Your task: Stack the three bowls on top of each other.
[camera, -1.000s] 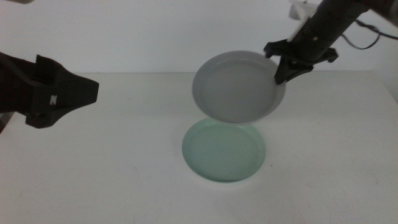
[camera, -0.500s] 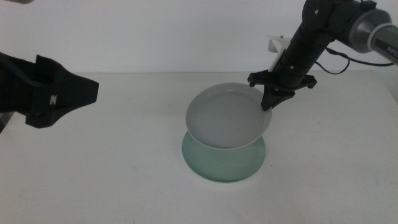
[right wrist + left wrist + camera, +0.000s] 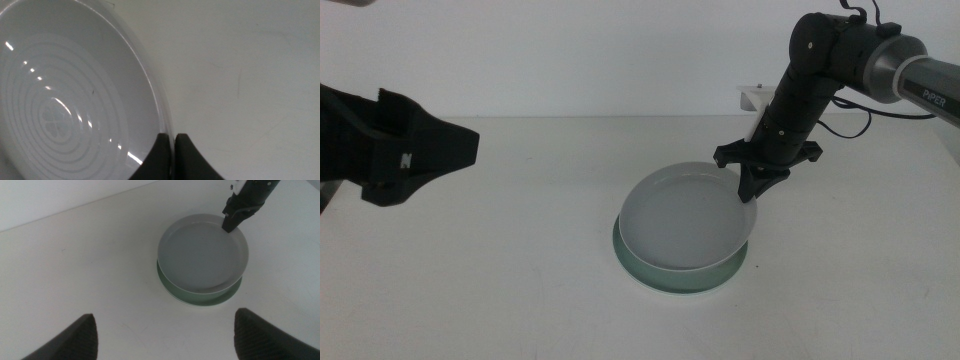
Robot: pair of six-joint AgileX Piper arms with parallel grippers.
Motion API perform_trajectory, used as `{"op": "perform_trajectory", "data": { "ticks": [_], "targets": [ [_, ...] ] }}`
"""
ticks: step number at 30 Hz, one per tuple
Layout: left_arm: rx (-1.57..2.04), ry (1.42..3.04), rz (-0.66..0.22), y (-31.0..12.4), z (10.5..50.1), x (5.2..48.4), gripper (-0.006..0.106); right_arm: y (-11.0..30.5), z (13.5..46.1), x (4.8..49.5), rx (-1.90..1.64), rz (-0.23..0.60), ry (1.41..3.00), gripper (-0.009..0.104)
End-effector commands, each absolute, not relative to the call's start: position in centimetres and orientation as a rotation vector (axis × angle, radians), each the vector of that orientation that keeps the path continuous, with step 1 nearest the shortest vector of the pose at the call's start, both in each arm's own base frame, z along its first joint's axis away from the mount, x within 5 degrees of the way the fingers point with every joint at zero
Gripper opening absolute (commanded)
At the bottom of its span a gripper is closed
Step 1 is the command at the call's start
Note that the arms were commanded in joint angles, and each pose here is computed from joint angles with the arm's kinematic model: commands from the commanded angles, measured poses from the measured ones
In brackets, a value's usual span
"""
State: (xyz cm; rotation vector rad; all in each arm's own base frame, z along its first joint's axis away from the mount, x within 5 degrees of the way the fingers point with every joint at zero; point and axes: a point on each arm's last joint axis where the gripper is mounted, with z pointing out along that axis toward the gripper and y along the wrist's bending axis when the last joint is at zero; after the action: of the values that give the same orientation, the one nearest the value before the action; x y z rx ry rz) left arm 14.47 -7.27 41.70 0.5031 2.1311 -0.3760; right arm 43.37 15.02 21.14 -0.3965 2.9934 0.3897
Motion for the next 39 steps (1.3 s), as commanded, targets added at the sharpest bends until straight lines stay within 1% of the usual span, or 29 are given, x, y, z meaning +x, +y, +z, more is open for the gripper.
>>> {"op": "perform_trajectory", "data": {
  "ticks": [1,4,9,13,17,21,23,27,32,34,35,37,39],
  "targets": [
    [0.471,2.042,-0.404,-7.3,43.0,14.4,0.105,15.0,24.7,42.4,-0.441,0.428,2.954,-0.001],
    [0.471,2.042,-0.404,-7.3,43.0,14.4,0.105,15.0,24.6,42.4,-0.441,0.427,2.955,-0.001],
    [0.471,2.042,-0.404,-7.3,43.0,14.4,0.105,15.8,23.2,42.5,-0.485,0.405,2.979,0.0],
    [0.471,2.042,-0.404,-7.3,43.0,14.4,0.105,15.8,23.0,42.5,-0.51,0.347,2.981,0.013],
    [0.471,2.042,-0.404,-7.3,43.0,14.4,0.105,15.8,23.0,42.5,-0.51,0.351,2.983,0.03],
    [0.471,2.042,-0.404,-7.3,43.0,14.4,0.105,15.7,24.0,42.5,-0.48,0.355,2.962,0.042],
    [0.471,2.042,-0.404,-7.3,43.0,14.4,0.105,15.3,25.3,42.3,-0.469,0.358,2.932,0.045],
    [0.471,2.042,-0.403,-7.3,43.0,14.4,0.105,14.1,28.8,41.8,-0.433,0.366,2.85,0.045],
    [0.47,2.039,-0.403,-7.3,43.1,14.4,0.105,11.2,34.2,40.2,-0.357,0.363,2.729,0.045],
    [0.441,1.953,-0.4,-7.3,43.8,14.8,0.105,9.9,36.0,39.4,-0.323,0.356,2.687,0.045],
    [0.435,1.925,-0.383,-7.2,44.0,15.0,0.105,9.2,37.0,38.9,-0.301,0.352,2.662,0.045],
    [0.426,1.913,-0.29,-6.6,44.1,15.3,0.105,7.9,39.0,37.9,-0.258,0.343,2.615,0.045],
    [0.316,1.976,-0.214,-5.5,43.6,15.7,0.105,6.8,41.0,36.5,-0.23,0.33,2.562,0.045]
  ]
}}
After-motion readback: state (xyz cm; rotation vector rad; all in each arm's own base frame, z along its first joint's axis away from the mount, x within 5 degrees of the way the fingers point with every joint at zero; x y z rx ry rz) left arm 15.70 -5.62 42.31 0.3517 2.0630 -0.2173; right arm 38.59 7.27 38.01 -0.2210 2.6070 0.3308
